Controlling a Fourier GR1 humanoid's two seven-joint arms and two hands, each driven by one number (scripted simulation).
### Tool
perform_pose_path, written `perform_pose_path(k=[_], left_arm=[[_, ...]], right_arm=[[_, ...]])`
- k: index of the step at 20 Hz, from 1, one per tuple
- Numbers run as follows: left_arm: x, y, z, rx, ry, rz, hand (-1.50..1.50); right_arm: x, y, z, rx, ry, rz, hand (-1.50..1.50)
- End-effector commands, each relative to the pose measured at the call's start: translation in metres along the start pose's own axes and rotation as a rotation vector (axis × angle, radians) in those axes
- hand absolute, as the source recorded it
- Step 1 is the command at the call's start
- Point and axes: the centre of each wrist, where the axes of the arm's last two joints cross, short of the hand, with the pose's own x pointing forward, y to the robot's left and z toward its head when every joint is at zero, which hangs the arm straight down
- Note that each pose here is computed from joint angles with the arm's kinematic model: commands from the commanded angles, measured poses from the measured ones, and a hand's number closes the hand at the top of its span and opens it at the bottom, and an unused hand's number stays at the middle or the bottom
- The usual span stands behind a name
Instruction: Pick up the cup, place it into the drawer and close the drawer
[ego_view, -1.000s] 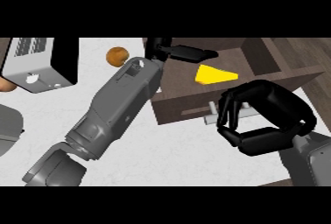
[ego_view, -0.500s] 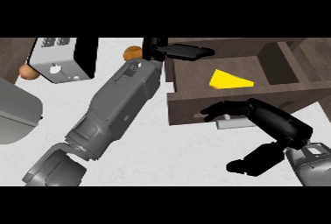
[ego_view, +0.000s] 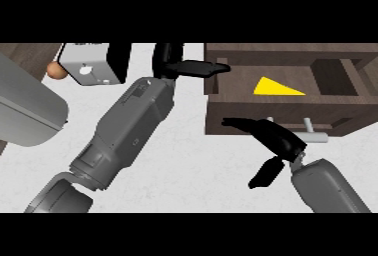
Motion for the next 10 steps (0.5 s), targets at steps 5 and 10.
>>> perform_pose_path(k=[5,10], left_arm=[[-0.001,0.032,0.012,0.006,0.003,0.029,-1.5],[-0.007,0.055,0.028,-0.005,0.012,0.058,-1.5]], right_arm=[[-0.067,-0.009,-0.034,-0.011,0.135,0.021,1.5],[-0.077,-0.034,-0.044,-0.167,0.065,-0.025,1.5]])
